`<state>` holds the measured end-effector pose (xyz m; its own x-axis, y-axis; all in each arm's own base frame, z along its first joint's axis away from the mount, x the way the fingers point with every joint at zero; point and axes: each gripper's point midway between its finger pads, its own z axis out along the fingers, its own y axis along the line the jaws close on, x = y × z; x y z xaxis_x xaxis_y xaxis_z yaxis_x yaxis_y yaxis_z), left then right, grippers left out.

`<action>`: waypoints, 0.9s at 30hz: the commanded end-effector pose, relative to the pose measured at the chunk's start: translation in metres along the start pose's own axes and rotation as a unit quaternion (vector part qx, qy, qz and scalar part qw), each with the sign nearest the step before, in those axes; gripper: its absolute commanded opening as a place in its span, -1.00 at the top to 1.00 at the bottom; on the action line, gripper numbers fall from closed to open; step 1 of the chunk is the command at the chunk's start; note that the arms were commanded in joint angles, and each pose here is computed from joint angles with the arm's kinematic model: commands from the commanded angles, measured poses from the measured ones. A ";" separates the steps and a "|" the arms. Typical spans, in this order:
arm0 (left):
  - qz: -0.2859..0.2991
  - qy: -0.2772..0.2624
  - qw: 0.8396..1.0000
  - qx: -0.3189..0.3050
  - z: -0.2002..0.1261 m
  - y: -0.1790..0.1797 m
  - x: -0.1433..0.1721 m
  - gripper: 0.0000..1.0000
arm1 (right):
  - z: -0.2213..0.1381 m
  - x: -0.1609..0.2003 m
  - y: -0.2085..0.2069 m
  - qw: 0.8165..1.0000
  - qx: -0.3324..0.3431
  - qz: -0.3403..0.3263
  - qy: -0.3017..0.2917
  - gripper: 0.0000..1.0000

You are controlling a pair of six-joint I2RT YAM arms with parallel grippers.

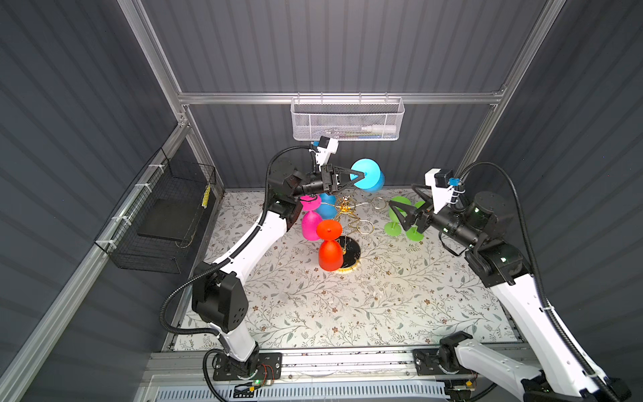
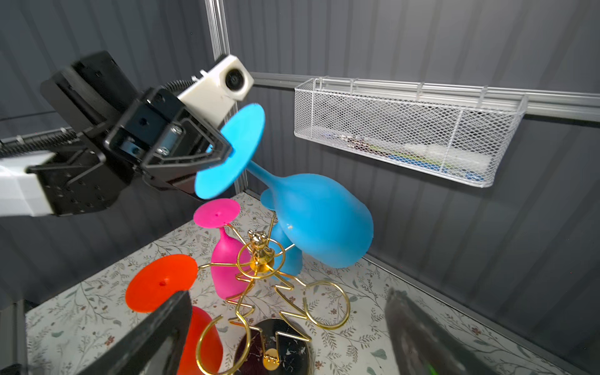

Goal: Take the wine glass off the wine glass rack
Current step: Pick up the wine glass from the wine glass rack.

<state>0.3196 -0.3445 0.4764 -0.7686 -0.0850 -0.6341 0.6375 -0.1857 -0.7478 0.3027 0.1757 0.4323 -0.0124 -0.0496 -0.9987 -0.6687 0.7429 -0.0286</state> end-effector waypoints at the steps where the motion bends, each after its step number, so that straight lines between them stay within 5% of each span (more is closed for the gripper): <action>1: 0.027 0.020 0.999 0.033 0.002 -0.035 0.000 1.00 | 0.006 -0.015 0.003 0.996 -0.013 -0.069 -0.046 -0.94; 27: -0.005 0.066 0.997 0.047 0.002 -0.046 0.011 1.00 | 0.070 -0.001 -0.008 0.992 -0.041 -0.115 -0.025 -0.98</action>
<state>0.2948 -0.3421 0.4892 -0.7904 0.0312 -0.6118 0.5880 -0.2416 -0.7720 0.3624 0.2097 0.4141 0.1253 -0.1880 -0.9742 -0.7034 0.6756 -0.2208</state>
